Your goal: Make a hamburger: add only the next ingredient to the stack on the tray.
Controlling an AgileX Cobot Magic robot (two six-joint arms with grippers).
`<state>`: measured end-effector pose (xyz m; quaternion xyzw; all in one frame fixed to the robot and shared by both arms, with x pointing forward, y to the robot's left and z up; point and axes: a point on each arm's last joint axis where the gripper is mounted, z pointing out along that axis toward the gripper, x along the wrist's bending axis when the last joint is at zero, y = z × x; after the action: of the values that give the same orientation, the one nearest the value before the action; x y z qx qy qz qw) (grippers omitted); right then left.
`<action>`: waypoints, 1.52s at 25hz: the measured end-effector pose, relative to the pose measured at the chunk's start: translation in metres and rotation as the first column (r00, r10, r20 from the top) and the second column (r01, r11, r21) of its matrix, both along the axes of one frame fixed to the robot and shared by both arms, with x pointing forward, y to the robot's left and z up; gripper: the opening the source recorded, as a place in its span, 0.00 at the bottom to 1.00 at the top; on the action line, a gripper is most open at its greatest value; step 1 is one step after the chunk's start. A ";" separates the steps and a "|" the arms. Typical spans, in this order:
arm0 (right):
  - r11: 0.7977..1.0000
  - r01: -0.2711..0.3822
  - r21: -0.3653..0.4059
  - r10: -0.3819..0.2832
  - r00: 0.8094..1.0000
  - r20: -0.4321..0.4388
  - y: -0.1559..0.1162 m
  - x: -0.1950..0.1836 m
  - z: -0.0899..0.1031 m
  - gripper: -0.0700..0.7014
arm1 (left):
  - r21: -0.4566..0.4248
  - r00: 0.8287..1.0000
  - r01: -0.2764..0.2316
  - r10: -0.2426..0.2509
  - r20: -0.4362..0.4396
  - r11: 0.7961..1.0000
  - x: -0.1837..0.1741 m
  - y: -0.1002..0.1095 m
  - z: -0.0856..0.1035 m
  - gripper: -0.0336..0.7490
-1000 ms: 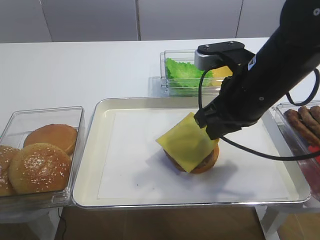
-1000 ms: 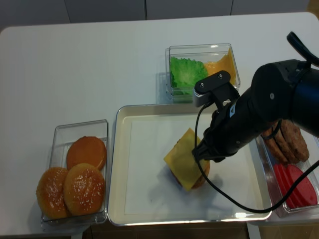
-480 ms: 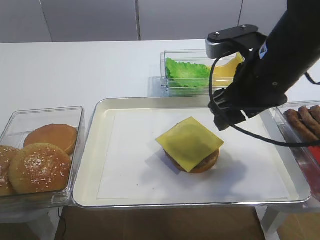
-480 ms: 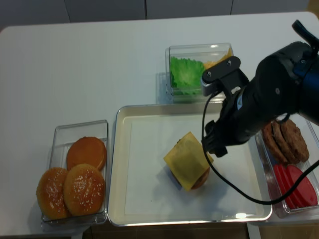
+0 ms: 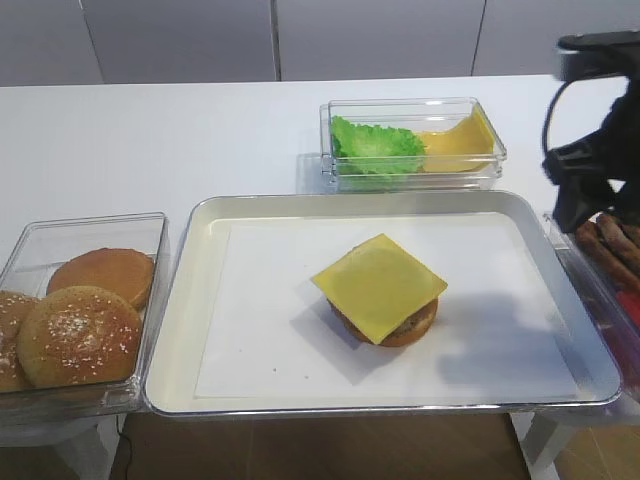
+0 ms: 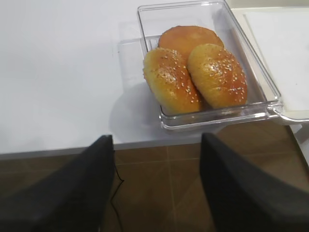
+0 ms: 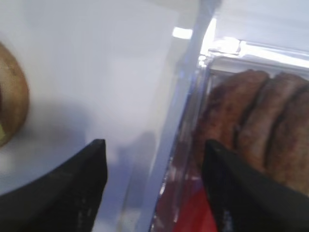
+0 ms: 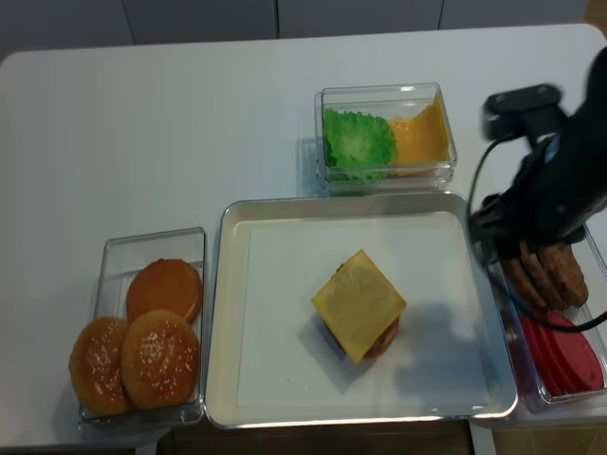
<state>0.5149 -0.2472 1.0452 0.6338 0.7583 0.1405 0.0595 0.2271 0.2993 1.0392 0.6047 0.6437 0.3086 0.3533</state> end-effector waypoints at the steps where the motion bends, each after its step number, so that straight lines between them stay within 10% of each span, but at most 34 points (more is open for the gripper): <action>1: 0.999 0.034 0.006 -0.034 0.999 0.013 -0.010 -0.001 0.005 0.69 | 0.000 1.000 0.000 0.000 0.000 1.000 0.000 0.000 0.000 0.58; 13: 0.991 0.129 0.037 -0.133 0.980 0.145 -0.039 -0.066 0.057 0.69 | 0.000 1.000 0.000 0.000 0.000 1.000 0.000 0.000 0.000 0.58; 38: 0.985 0.097 0.140 -0.154 0.862 0.482 -0.037 -0.265 0.047 0.69 | 0.000 1.000 0.000 0.000 0.000 1.000 0.000 0.000 0.000 0.58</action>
<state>0.2504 -0.2840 1.0925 0.6276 0.6662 0.3347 0.2240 0.2271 0.2993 1.0392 0.6047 0.6437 0.3086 0.3533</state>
